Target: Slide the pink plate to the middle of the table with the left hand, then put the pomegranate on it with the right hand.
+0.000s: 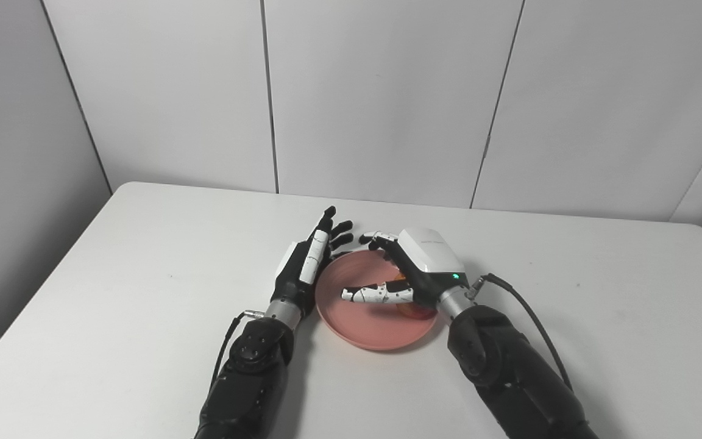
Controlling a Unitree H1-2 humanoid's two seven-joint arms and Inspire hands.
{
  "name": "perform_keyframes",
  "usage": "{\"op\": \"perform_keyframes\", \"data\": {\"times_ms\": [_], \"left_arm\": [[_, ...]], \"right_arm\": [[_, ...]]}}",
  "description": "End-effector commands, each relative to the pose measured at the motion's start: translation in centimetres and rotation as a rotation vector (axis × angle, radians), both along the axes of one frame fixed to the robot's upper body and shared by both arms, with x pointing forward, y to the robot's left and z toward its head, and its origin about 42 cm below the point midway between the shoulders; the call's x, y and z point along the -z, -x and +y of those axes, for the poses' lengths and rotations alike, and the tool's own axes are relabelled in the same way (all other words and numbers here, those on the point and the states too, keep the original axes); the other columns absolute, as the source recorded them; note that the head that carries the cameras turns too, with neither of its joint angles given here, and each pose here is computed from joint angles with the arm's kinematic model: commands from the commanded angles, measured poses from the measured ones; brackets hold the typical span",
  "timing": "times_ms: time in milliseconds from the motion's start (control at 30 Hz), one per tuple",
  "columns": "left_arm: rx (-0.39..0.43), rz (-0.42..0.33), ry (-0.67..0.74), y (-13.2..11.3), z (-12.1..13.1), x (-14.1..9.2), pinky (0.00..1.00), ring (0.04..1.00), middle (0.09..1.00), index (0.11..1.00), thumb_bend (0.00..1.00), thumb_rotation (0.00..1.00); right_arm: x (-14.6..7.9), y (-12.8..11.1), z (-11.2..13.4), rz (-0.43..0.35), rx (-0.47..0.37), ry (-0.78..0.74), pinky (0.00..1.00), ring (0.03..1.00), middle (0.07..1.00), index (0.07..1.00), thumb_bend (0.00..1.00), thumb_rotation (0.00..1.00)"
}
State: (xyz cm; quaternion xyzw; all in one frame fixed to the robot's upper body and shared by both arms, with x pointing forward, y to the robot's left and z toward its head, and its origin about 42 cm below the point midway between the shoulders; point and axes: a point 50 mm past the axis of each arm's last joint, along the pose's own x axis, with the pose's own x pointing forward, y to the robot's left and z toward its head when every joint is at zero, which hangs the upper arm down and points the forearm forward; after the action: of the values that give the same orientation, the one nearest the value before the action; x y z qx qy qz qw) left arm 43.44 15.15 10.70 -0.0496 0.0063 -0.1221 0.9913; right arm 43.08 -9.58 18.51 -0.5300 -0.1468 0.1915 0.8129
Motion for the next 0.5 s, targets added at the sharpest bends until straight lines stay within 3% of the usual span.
{"op": "perform_keyframes", "data": {"times_ms": [0, 267, 467], "left_arm": [[0.010, 0.050, 0.005, 0.3, -0.1, 0.9, 0.77, 0.872, 0.915, 1.000, 0.86, 0.97], [-0.012, 0.045, -0.003, 0.5, -0.1, 0.8, 0.85, 0.880, 0.923, 1.000, 0.88, 0.98], [-0.076, -0.003, -0.035, 0.5, -0.1, 0.4, 0.93, 0.915, 0.906, 0.983, 0.90, 0.98]], "right_arm": [[-3.4, -0.5, 0.0, -0.132, -0.021, -0.110, 0.58, 0.725, 0.807, 0.842, 1.00, 0.85], [-4.5, -0.4, -1.3, -0.276, 0.026, -0.324, 0.62, 0.765, 0.850, 0.877, 0.95, 0.97], [-3.5, -0.9, -3.1, -0.281, 0.089, -0.528, 0.62, 0.782, 0.890, 0.882, 0.97, 1.00]]}}
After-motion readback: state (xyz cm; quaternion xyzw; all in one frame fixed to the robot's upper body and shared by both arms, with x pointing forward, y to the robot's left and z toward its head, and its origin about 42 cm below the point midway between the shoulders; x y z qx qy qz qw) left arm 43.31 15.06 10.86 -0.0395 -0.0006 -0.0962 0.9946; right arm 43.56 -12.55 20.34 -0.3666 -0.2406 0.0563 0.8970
